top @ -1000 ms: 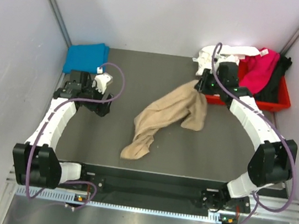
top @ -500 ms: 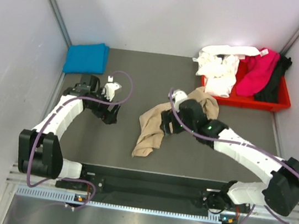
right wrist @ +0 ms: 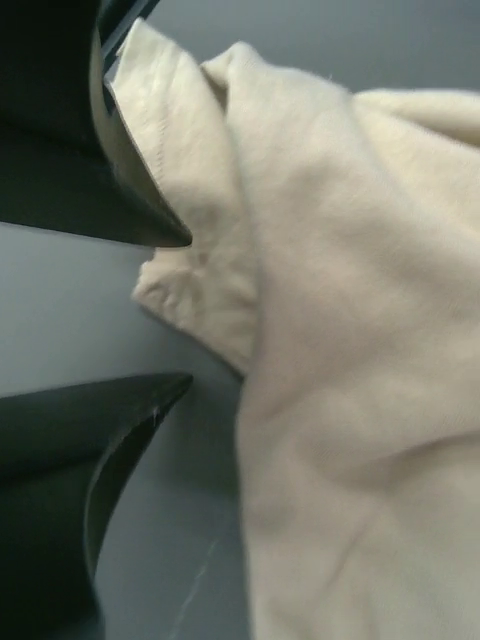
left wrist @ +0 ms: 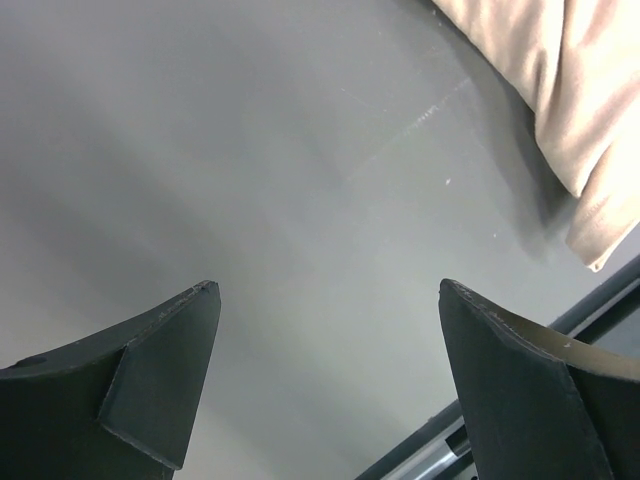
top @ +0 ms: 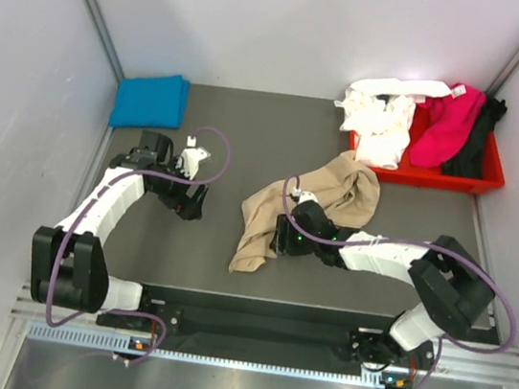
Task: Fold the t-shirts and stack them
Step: Flatten the tshirt out
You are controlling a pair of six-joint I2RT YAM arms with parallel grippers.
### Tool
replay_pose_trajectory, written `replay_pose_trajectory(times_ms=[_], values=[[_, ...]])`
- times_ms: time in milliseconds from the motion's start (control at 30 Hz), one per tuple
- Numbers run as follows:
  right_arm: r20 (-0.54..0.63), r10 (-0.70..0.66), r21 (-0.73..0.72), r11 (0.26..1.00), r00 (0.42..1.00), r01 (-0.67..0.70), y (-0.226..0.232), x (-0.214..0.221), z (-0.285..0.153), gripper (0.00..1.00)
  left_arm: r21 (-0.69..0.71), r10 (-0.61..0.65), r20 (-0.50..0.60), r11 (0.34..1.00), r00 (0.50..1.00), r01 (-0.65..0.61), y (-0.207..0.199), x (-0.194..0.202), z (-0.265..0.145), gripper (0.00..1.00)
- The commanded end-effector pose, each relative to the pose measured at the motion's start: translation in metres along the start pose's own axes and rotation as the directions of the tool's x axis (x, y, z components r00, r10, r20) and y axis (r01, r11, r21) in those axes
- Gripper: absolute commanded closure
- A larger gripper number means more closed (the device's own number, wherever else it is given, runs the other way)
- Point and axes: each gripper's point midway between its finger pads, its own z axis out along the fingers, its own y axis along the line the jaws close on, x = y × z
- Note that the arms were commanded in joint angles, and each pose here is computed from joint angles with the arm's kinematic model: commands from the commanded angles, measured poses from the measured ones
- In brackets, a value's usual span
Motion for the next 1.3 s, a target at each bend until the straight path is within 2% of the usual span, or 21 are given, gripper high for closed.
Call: replay_pose_trajectory(times_ms=[0,33,100,133,267,433,500,633,667,700,733,800,833,967,1000,1033,1100,1133,1200,1233,1267], values=[[0.044,0.070,-0.114,0.991,0.997,-0.064,0.031,-0.013,0.015,0.53,0.045,0.032,0.042,0.998,0.999,-0.034,-0.012,-0.009,-0.008,0.06],[0.040,0.088,-0.112,0.990,0.995,-0.083,0.030,-0.012,0.016,0.69,0.053,0.040,0.052,0.998,0.998,-0.043,-0.015,-0.013,-0.009,0.06],[0.048,0.107,-0.113,0.988,0.993,-0.101,0.027,-0.014,0.016,0.84,0.075,0.065,0.061,0.995,0.996,-0.069,-0.024,-0.020,-0.007,0.06],[0.045,0.121,-0.106,0.988,0.992,-0.116,0.023,-0.012,0.015,1.00,0.081,0.066,0.071,0.994,0.995,-0.072,-0.028,-0.025,-0.007,0.07],[0.108,0.185,-0.077,0.981,0.977,-0.177,-0.003,-0.022,-0.015,1.00,0.107,0.132,0.114,0.984,0.985,-0.144,-0.054,-0.046,0.006,0.06],[0.133,0.213,-0.013,0.977,0.968,-0.214,-0.035,-0.001,-0.042,1.00,0.116,0.266,0.090,0.954,0.960,-0.275,-0.105,-0.061,0.050,0.04],[0.136,0.227,-0.026,0.974,0.964,-0.226,-0.034,0.001,-0.049,1.00,0.125,0.328,0.081,0.933,0.941,-0.336,-0.125,-0.064,0.073,0.07],[0.168,0.241,-0.006,0.970,0.956,-0.243,-0.043,0.001,-0.058,1.00,0.167,0.356,0.012,0.921,0.934,-0.353,-0.145,-0.056,0.101,0.19],[0.170,0.243,0.006,0.969,0.955,-0.248,-0.047,0.001,-0.062,1.00,0.188,0.358,-0.024,0.919,0.934,-0.347,-0.148,-0.047,0.110,0.24],[0.173,0.245,0.011,0.968,0.954,-0.251,-0.049,0.001,-0.064,1.00,0.185,0.366,-0.043,0.917,0.930,-0.352,-0.148,-0.043,0.114,0.45],[0.182,0.247,0.017,0.967,0.952,-0.254,-0.053,-0.001,-0.066,1.00,0.168,0.358,-0.064,0.924,0.932,-0.344,-0.144,-0.039,0.117,0.58],[0.198,0.244,0.018,0.967,0.949,-0.253,-0.056,-0.005,-0.074,1.00,0.093,0.338,-0.100,0.940,0.936,-0.329,-0.127,-0.040,0.120,1.00],[0.211,0.242,0.014,0.968,0.947,-0.250,-0.056,-0.010,-0.078,1.00,0.081,0.325,-0.099,0.945,0.940,-0.318,-0.122,-0.042,0.117,1.00],[0.311,0.166,-0.001,0.985,0.936,-0.175,-0.045,-0.055,-0.113,1.00,0.018,0.261,0.002,0.965,0.965,-0.261,-0.097,-0.084,0.057,1.00],[0.340,0.113,0.002,0.993,0.934,-0.121,-0.040,-0.069,-0.124,1.00,-0.021,0.227,0.077,0.974,0.971,-0.226,-0.078,-0.111,0.030,1.00],[0.408,0.094,-0.032,0.996,0.908,-0.089,-0.021,-0.102,-0.146,1.00,-0.036,0.215,0.125,0.976,0.969,-0.213,-0.070,-0.125,0.009,1.00],[0.468,0.029,-0.037,0.999,0.883,-0.013,-0.006,-0.132,-0.173,1.00,-0.122,0.225,0.225,0.972,0.948,-0.202,-0.052,-0.153,-0.056,1.00],[0.543,0.021,-0.077,0.997,0.839,0.025,0.015,-0.166,-0.205,1.00,-0.167,0.244,0.238,0.964,0.940,-0.208,-0.048,-0.157,-0.077,1.00],[0.585,-0.035,-0.073,0.993,0.810,0.096,0.031,-0.189,-0.234,1.00,-0.259,0.301,0.305,0.939,0.904,-0.225,-0.049,-0.168,-0.137,1.00],[0.648,-0.034,-0.098,0.987,0.761,0.127,0.048,-0.214,-0.270,1.00,-0.304,0.315,0.320,0.927,0.894,-0.218,-0.047,-0.171,-0.157,1.00],[0.657,-0.045,-0.111,0.982,0.752,0.155,0.057,-0.218,-0.283,1.00,-0.340,0.334,0.349,0.916,0.875,-0.214,-0.051,-0.171,-0.181,1.00]])
